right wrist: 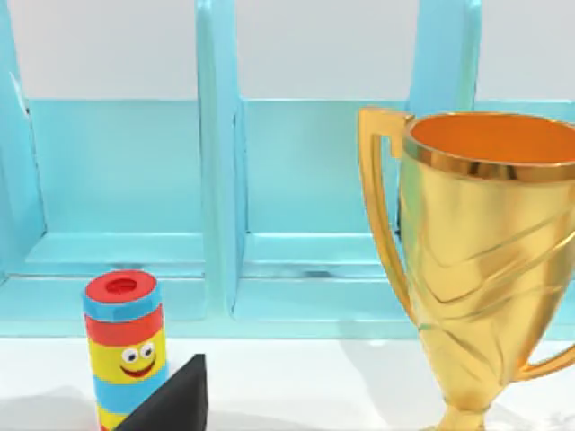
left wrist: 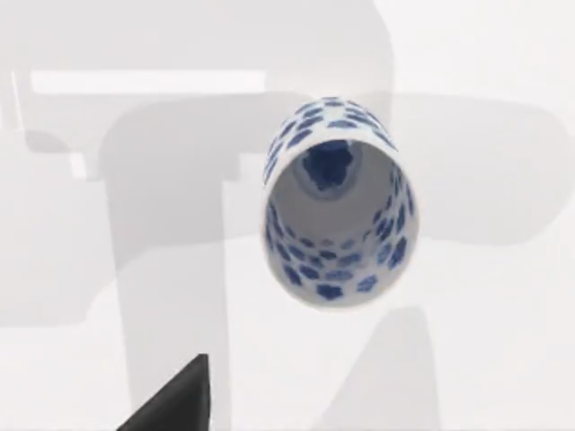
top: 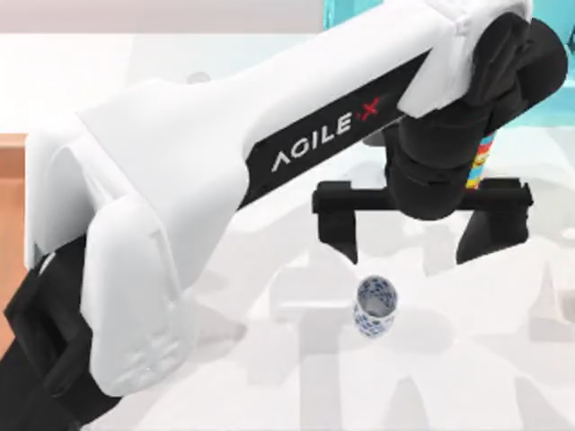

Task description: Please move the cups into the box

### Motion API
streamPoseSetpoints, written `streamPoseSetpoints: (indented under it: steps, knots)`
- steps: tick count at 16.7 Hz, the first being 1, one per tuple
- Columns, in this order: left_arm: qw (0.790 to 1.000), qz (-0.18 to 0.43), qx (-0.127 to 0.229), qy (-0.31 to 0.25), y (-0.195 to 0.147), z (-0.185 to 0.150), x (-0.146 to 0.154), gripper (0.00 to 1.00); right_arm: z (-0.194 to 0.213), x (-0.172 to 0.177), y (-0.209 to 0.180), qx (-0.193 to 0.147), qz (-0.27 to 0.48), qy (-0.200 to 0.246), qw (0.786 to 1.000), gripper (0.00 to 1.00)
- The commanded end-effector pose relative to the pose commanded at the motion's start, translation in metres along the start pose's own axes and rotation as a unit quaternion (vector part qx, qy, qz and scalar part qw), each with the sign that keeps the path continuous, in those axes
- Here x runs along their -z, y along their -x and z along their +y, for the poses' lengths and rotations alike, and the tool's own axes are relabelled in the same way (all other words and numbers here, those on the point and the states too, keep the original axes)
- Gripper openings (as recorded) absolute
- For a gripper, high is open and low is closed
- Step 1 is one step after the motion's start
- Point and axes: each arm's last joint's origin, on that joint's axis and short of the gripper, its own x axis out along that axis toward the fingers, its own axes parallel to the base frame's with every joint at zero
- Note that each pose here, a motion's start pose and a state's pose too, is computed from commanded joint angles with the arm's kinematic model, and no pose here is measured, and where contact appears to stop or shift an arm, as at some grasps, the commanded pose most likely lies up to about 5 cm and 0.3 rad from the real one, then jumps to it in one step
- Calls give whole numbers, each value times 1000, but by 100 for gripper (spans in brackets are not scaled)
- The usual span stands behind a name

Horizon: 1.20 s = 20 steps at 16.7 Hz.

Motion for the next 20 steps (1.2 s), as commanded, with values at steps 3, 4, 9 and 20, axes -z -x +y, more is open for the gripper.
streamPoseSetpoints:
  steps: [3,4,9,20]
  knots:
    - [1000,-1,1,0,-23,-3,-2,100,0,0,0,0,0,0,1000,100]
    - [1000,0,1,0,-35,-3,-3,100,0,0,0,0,0,0,1000,100]
    - [1000,0,0,0,-90,-1,0,100,0,0,0,0,0,0,1000,100]
    - [1000,0,0,0,-97,-1,1,55,0,0,0,0,0,0,1000,100]
